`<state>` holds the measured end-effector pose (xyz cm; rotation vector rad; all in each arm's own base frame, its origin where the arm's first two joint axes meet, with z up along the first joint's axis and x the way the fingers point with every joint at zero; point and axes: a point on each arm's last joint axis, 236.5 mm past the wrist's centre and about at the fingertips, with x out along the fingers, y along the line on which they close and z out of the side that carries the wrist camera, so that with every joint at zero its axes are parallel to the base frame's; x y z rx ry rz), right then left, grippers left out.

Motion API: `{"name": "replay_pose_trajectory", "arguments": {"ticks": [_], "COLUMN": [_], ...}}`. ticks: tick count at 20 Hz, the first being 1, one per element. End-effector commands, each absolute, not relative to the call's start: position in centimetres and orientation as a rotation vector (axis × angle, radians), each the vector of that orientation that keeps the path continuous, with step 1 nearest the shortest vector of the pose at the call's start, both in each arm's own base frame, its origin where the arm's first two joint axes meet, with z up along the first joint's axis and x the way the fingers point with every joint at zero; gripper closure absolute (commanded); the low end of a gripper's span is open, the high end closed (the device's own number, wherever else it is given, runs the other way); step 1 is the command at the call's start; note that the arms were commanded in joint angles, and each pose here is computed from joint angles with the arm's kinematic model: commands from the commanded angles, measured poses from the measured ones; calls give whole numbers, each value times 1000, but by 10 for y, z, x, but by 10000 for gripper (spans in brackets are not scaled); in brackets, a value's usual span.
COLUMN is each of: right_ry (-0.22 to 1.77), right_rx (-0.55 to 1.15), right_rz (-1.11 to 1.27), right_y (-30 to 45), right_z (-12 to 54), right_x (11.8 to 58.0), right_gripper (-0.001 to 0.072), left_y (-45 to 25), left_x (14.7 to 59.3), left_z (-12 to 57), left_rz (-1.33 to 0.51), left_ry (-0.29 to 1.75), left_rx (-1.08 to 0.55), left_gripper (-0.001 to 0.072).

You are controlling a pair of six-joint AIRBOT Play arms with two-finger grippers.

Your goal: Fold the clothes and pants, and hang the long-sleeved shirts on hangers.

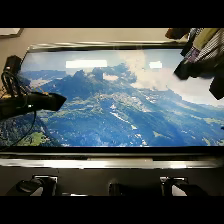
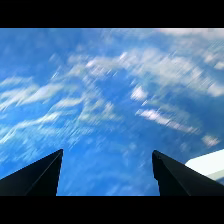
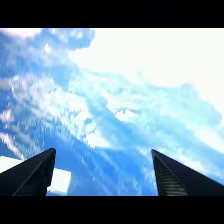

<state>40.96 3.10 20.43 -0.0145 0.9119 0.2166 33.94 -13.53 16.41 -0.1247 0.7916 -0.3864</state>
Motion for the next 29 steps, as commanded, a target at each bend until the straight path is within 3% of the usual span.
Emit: {"name": "replay_pose_trajectory", "arguments": {"ticks": [1,2,3,4,5,6,7,29], "right_ry": [1162,1209,1251,1280,1297,1299,1282,1267], "right_rx": [-123,-120,-108,-106,-105,-109,-113,-91], "right_rz": [291,298,304,305,306,309,310,291], "right_y": [60,61,62,61,61,61,61,61], "right_z": [113,95,80,69,63,61,62,63], "right_x": [347,333,321,313,309,308,312,316], "right_gripper": [50,51,51,73,311,639,683,682], "left_y": [-97,-93,-91,-89,-88,-87,-86,-84], "left_x": [323,325,325,325,325,325,325,325], "left_z": [135,135,134,134,134,133,133,133], "left_rz": [-276,-263,-254,-249,-250,-247,-244,-238], "left_ry": [925,924,923,924,925,926,927,926], "left_rx": [26,42,53,60,69,72,76,84], "left_gripper": [74,81,168,394,681,688,687,687]}}
